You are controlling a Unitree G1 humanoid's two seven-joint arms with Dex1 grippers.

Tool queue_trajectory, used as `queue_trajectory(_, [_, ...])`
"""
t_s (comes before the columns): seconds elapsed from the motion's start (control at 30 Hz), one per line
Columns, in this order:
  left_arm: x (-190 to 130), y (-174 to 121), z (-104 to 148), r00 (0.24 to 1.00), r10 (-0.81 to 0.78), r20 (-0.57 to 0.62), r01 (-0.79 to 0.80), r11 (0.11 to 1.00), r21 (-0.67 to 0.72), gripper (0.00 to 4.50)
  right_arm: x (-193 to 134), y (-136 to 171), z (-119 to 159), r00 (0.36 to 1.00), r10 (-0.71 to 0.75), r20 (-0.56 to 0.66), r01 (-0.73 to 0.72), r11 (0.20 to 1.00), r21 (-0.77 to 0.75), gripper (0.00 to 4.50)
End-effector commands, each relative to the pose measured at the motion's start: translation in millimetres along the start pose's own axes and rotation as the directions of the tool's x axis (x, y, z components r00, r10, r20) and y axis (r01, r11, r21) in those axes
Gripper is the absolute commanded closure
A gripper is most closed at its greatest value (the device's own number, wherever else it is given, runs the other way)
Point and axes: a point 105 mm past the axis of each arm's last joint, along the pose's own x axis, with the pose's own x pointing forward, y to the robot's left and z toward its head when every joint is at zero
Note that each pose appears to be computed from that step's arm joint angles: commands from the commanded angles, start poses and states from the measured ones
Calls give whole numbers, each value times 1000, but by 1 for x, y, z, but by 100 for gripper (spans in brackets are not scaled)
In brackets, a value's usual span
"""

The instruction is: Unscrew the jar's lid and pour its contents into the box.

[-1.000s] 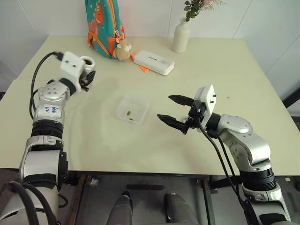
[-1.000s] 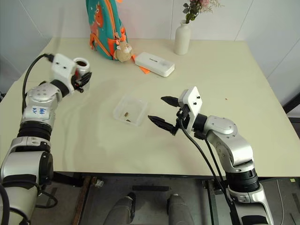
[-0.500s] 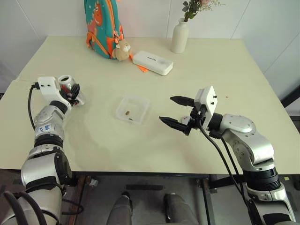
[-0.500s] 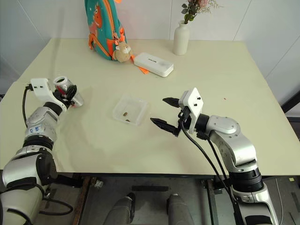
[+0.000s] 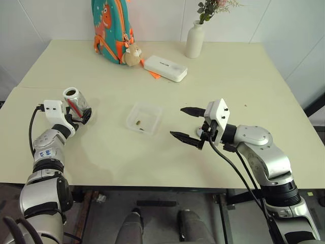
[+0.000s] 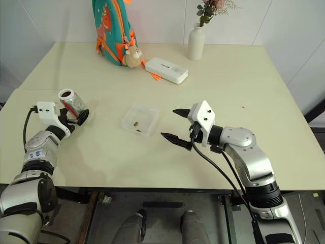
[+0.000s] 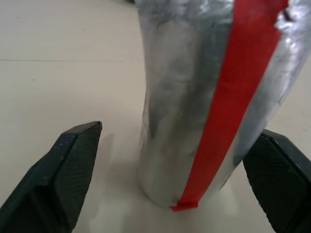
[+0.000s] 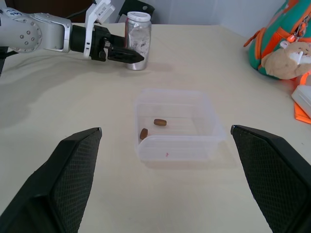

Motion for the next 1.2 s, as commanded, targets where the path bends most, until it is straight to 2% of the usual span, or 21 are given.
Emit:
queue_trajectory(0.03, [-9,1,13,998,-55,24,53,997,64,4,1,-1,14,999,4,47,-2,999,-42,0])
queue_trajectory(0.17, [-25,-3,7,995,-99,-5,100,991,89,4,1,-2,13,998,-8,57,10,999,-37,0])
queue_trajectory(0.33, [-65,3,-5,990,-83,-111,99,984,146,4,-1,2,9,998,1,58,1,1000,-21,0])
queue_trajectory(0.4, [-78,1,1,988,-98,-121,120,973,199,4,-3,-1,10,998,-3,64,4,1000,-16,0])
queue_trajectory(0.53, [-96,-33,36,943,-316,-107,332,870,364,4,-13,-7,12,997,-9,72,11,999,-31,0])
queue_trajectory(0.7, [-98,-69,66,856,-514,-60,484,755,443,4,-29,-8,14,997,16,79,-11,998,-66,0])
queue_trajectory(0.8, [-98,-87,68,792,-607,-73,566,683,462,4,-42,-9,12,998,36,59,-30,995,-91,0])
queue_trajectory(0.87, [-99,-93,67,757,-646,-93,607,644,466,4,-50,-2,6,997,78,-2,-78,984,-158,0])
queue_trajectory(1.0, [-94,-98,70,741,-669,-52,613,644,458,4,-62,3,6,997,74,9,-73,992,-106,0])
queue_trajectory(1.2, [-108,-96,51,731,-674,-107,652,643,401,4,-67,-7,5,1000,26,4,-25,992,-127,0])
